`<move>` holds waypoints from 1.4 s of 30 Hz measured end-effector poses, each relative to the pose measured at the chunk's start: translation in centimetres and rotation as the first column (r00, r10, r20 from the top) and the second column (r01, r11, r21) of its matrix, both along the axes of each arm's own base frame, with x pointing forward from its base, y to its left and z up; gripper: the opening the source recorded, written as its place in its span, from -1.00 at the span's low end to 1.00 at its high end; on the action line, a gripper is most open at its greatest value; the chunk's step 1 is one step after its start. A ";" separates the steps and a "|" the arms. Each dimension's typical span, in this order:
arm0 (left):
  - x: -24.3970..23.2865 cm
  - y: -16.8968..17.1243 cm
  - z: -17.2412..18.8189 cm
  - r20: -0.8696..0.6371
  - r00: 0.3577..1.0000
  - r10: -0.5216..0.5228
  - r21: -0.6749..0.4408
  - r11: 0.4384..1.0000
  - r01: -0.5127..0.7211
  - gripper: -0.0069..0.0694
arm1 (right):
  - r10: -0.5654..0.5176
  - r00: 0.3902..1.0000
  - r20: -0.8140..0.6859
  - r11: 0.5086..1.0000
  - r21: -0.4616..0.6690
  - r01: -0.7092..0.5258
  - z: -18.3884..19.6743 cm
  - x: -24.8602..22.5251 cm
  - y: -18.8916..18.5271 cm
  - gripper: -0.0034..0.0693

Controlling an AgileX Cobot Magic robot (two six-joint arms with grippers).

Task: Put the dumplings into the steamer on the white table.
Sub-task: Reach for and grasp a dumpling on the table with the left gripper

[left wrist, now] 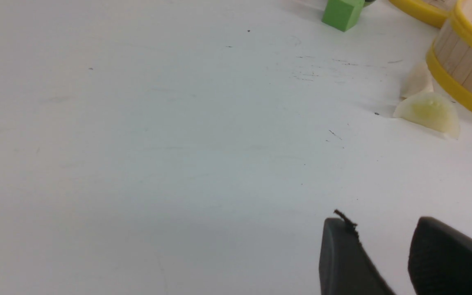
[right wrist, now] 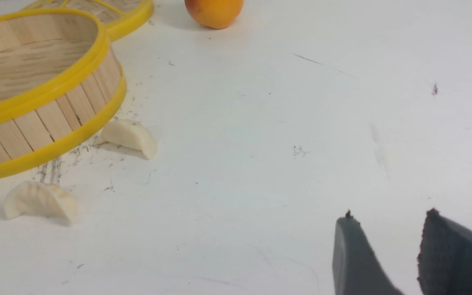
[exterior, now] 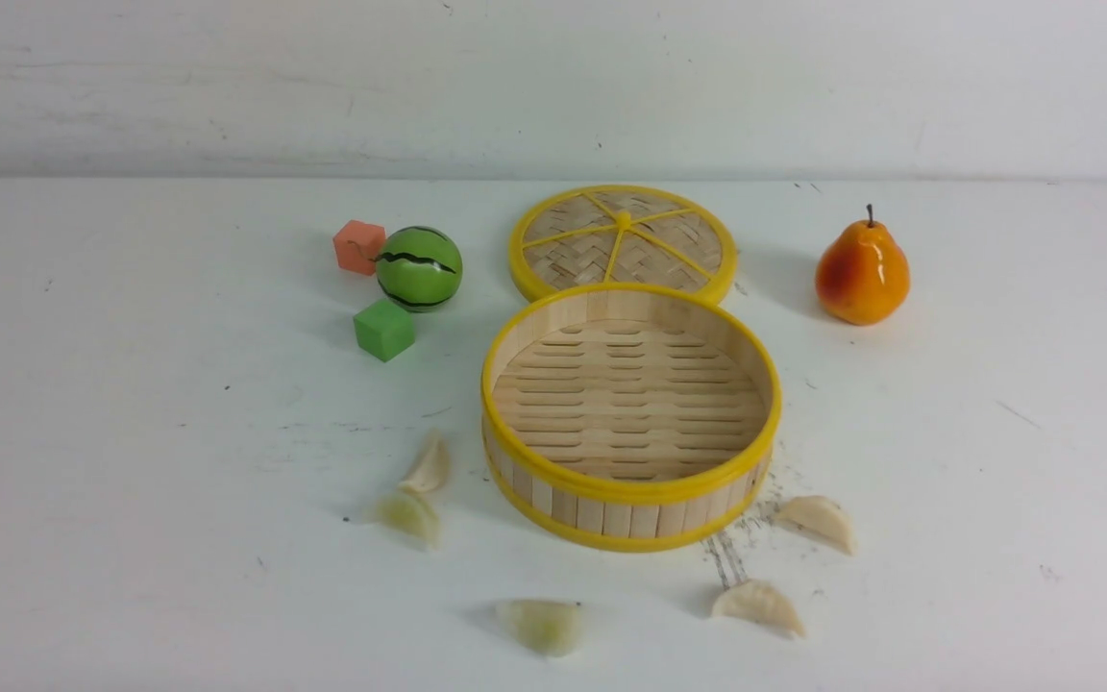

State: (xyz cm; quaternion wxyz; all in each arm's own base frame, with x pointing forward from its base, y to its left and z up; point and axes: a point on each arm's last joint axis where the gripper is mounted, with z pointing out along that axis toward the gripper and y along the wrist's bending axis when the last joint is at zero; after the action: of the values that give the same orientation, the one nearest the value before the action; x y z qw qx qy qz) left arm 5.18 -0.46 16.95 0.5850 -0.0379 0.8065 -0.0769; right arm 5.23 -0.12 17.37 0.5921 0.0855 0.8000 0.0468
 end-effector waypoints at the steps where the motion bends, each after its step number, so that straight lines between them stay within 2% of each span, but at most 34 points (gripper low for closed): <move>1: 0.0 0.0 0.0 0.000 1.000 0.000 0.000 1.000 0.000 -0.20 | 0.000 1.000 0.000 1.000 0.000 0.000 0.0 0.0 0.0 -0.25; 17: 0.0 0.0 0.1 0.011 1.000 0.001 0.002 1.000 -0.001 -0.20 | 0.001 1.000 0.000 1.000 0.007 -0.001 0.0 0.0 0.0 -0.25; 19: 0.1 -0.1 0.4 0.038 0.999 0.007 -0.066 0.998 -0.004 -0.20 | 0.001 1.000 0.000 1.000 0.010 -0.001 0.0 0.0 0.0 -0.25; 20: 0.1 -0.3 0.6 0.052 0.999 0.016 -0.147 0.989 -0.008 -0.20 | 0.001 1.000 0.001 1.000 0.016 -0.001 0.0 0.0 0.1 -0.25; 22: 0.2 -0.6 1.1 0.071 0.996 0.048 -0.380 0.925 -0.018 -0.20 | 0.004 1.000 0.002 0.998 0.060 -0.004 0.0 0.0 0.2 -0.25; 23: 0.2 -0.6 1.2 0.074 0.996 0.054 -0.426 0.905 -0.017 -0.20 | 0.004 1.000 0.002 0.998 0.070 -0.004 0.0 0.0 0.2 -0.25; 24: 0.3 -0.9 1.7 0.060 0.994 0.087 -0.652 0.758 -0.027 -0.20 | 0.001 1.000 0.005 0.984 0.178 -0.002 0.0 0.0 0.5 -0.25; 25: 0.3 -0.9 1.9 0.046 0.994 0.102 -0.750 0.661 -0.033 -0.20 | -0.002 1.000 0.005 0.967 0.257 0.001 0.1 0.0 0.7 -0.25; 26: 0.3 -1.0 2.0 0.038 0.993 0.108 -0.792 0.609 -0.036 -0.20 | -0.005 1.000 0.005 0.953 0.302 0.003 0.1 0.0 0.8 -0.25; 27: 0.3 -1.0 2.3 0.012 0.992 0.124 -0.895 0.444 -0.045 -0.20 | -0.009 1.000 -0.007 0.871 0.491 0.011 0.1 0.0 1.3 -0.25; 28: 0.3 -1.0 2.5 -0.014 0.992 0.127 -0.954 0.295 -0.052 -0.20 | -0.014 1.000 -0.022 0.784 0.621 0.024 0.2 0.0 1.6 -0.25; 29: 0.3 -1.0 2.6 -0.026 0.991 0.128 -0.973 0.224 -0.055 -0.20 | -0.013 0.999 -0.031 0.695 0.718 0.031 0.3 0.0 1.9 -0.25; 30: 0.3 -1.0 2.7 -0.030 0.991 0.129 -0.979 0.198 -0.055 -0.20 | -0.012 0.999 -0.036 0.656 0.754 0.035 0.3 0.0 2.0 -0.25; 31: 0.3 -1.0 2.7 -0.035 0.991 0.131 -0.987 0.151 -0.055 -0.20 | -0.013 0.999 -0.046 0.574 0.818 0.045 0.3 0.0 2.2 -0.25; 32: 0.3 -0.9 2.8 -0.037 0.990 0.134 -0.992 0.115 -0.052 -0.20 | -0.007 0.999 -0.054 0.455 0.889 0.051 0.5 0.0 2.5 -0.25; 33: 0.3 -0.9 2.9 -0.037 0.990 0.134 -0.993 0.107 -0.052 -0.20 | -0.005 0.998 -0.056 0.396 0.917 0.054 0.7 0.0 2.6 -0.25; 35: 0.3 -0.9 2.9 -0.042 0.991 0.129 -0.995 0.085 -0.053 -0.20 | -0.002 0.998 -0.059 0.355 0.933 0.056 0.8 0.0 2.6 -0.25; 38: 0.3 -1.2 2.8 -0.058 0.993 0.104 -0.996 0.065 -0.065 -0.20 | -0.003 0.998 -0.058 0.335 0.941 0.056 0.8 0.0 2.7 -0.25; 40: 0.2 -1.5 2.6 -0.074 0.995 0.067 -0.993 0.081 -0.080 -0.20 | 0.002 0.998 -0.058 0.343 0.938 0.053 0.8 0.0 2.7 -0.25; 42: 0.0 -1.8 2.8 -0.071 0.997 0.029 -0.989 0.125 -0.074 -0.20 | 0.013 0.999 -0.047 0.384 0.922 0.038 0.8 -0.1 2.7 -0.25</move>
State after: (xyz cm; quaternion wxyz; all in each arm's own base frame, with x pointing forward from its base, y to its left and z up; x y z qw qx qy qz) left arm 5.20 -2.31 19.80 0.4026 -0.4439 0.5623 -0.5698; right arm 5.17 2.61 18.16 0.4269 0.4066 0.6523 0.4764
